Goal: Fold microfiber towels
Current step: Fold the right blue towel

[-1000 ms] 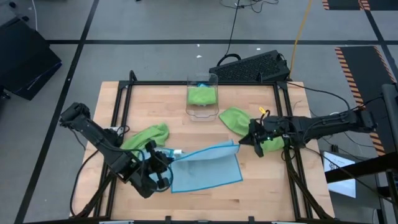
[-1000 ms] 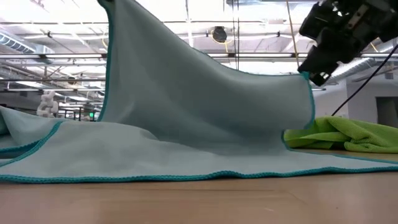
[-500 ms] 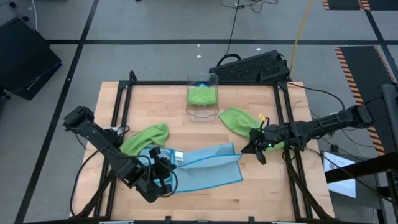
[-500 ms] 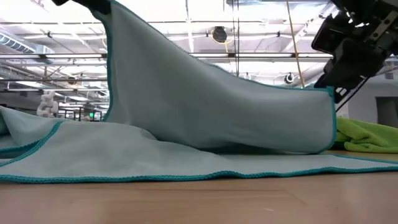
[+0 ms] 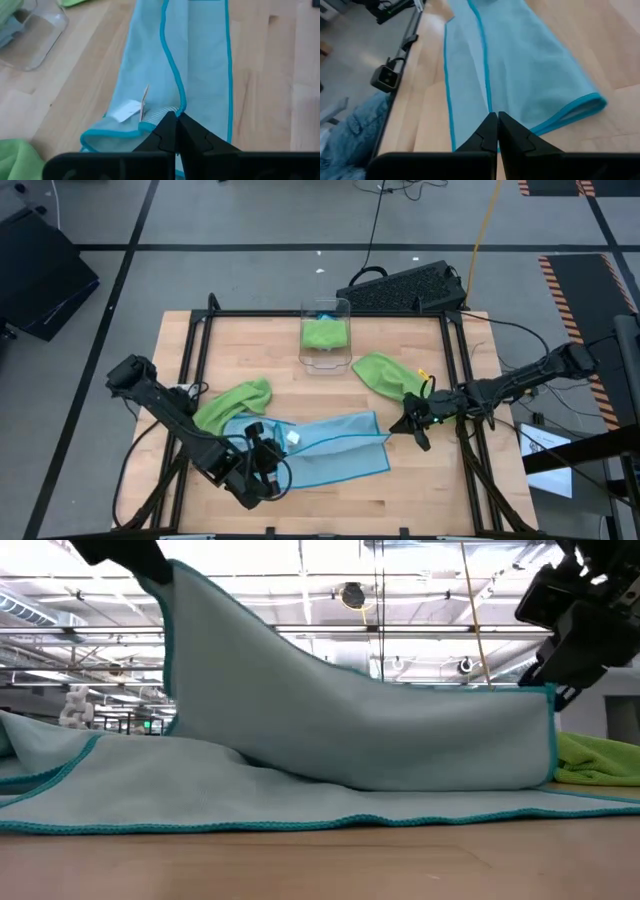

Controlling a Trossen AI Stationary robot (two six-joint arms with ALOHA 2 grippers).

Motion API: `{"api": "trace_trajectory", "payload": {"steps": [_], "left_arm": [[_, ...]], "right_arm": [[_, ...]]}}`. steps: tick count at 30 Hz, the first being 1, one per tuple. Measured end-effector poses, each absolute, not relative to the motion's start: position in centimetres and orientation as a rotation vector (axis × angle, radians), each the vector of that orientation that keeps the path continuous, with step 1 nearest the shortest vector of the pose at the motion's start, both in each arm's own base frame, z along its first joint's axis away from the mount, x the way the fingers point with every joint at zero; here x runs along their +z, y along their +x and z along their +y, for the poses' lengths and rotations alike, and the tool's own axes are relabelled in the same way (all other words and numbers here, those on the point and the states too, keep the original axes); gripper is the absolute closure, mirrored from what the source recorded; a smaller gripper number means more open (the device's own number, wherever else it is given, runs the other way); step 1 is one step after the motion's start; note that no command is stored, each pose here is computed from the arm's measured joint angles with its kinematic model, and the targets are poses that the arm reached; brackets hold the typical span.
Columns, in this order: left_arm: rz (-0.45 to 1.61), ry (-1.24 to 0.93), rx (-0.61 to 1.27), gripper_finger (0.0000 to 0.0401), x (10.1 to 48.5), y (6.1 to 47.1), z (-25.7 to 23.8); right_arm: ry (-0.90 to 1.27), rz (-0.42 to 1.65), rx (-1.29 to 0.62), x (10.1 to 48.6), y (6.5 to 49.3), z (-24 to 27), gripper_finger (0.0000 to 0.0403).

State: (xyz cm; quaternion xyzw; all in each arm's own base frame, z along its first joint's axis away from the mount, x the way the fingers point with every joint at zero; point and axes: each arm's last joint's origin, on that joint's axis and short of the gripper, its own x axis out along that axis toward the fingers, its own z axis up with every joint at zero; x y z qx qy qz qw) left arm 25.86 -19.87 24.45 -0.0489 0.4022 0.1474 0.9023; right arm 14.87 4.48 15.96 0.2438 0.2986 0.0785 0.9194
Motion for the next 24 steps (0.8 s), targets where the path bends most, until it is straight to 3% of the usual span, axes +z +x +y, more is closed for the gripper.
{"api": "trace_trajectory", "payload": {"steps": [10,17,20,24], "left_arm": [[0.853,-0.123,0.32,0.0388,23.6,26.1,-20.2],[0.839,-0.173,0.282,0.0393,23.6,26.5,-20.6],[0.825,-0.169,0.23,0.0375,23.4,27.1,-21.1],[0.853,-0.199,0.185,0.0322,22.6,27.7,-21.6]], "right_arm": [[0.545,0.568,0.224,13.5,13.7,5.0,0.039],[0.512,0.511,0.283,13.6,13.6,5.4,0.0346],[0.504,0.506,0.287,13.6,13.6,5.4,0.0322],[0.497,0.504,0.284,13.6,13.6,5.4,0.0294]]}}
